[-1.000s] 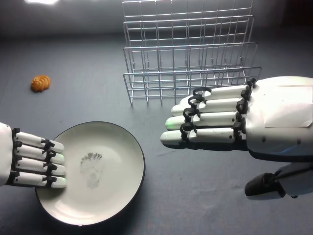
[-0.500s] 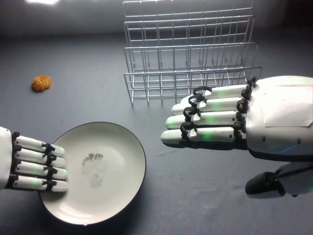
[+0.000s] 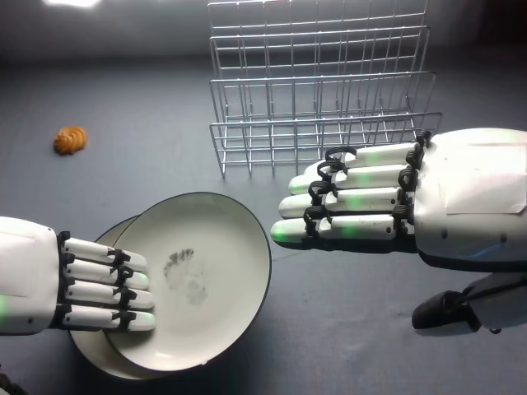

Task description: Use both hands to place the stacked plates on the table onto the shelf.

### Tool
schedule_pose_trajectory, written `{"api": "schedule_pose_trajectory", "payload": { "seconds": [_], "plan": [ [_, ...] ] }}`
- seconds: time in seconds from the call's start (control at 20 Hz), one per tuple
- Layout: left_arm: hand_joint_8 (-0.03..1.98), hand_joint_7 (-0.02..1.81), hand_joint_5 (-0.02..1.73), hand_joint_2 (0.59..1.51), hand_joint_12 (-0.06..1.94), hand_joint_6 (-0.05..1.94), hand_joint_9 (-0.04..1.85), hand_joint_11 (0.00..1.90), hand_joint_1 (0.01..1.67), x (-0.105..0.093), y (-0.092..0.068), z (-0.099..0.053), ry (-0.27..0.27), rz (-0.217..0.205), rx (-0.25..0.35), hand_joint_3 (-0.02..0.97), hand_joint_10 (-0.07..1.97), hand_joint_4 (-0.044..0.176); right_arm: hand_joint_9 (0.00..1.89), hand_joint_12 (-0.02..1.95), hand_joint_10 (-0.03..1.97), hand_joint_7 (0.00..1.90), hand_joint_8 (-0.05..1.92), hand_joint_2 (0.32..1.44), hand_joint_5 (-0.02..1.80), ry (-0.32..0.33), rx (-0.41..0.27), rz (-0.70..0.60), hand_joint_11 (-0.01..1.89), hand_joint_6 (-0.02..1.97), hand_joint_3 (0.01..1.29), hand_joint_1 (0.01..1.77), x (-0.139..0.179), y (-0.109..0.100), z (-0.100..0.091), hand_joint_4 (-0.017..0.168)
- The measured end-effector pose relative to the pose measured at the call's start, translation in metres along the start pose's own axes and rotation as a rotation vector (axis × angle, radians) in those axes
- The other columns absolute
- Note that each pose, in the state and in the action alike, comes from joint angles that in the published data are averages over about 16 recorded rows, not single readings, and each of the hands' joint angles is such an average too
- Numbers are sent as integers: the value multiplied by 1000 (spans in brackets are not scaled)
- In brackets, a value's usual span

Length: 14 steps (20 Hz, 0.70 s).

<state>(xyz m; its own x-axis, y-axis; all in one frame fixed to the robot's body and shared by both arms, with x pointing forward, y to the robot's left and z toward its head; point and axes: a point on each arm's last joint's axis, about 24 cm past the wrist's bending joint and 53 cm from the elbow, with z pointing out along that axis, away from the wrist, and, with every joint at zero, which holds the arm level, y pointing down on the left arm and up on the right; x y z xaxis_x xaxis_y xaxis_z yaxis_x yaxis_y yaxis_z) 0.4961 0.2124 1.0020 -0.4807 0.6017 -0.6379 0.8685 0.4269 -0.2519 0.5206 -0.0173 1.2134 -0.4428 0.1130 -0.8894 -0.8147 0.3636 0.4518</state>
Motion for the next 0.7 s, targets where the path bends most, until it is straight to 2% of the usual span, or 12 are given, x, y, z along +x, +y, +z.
{"api": "schedule_pose_trajectory", "payload": {
  "seconds": [0.35, 0.7],
  "plan": [
    [-15, -3, -13, 1117, 12, -29, 22, 17, 17, -14, -10, 14, -49, -41, 10, 13, 5, -5, 16, 261, 3, 20, 13, 1040, 25, -4, -46, -83, 21, 19, 19, 1060, 1, 13, 19, 3],
    [-16, -5, -14, 1114, 13, -29, 21, 17, 17, -23, -14, 21, -77, -63, 11, 14, 5, -3, 21, 390, 3, 24, 13, 1014, 49, 8, -68, -191, 21, 19, 19, 1162, 8, 14, 53, 3]
  ]
}}
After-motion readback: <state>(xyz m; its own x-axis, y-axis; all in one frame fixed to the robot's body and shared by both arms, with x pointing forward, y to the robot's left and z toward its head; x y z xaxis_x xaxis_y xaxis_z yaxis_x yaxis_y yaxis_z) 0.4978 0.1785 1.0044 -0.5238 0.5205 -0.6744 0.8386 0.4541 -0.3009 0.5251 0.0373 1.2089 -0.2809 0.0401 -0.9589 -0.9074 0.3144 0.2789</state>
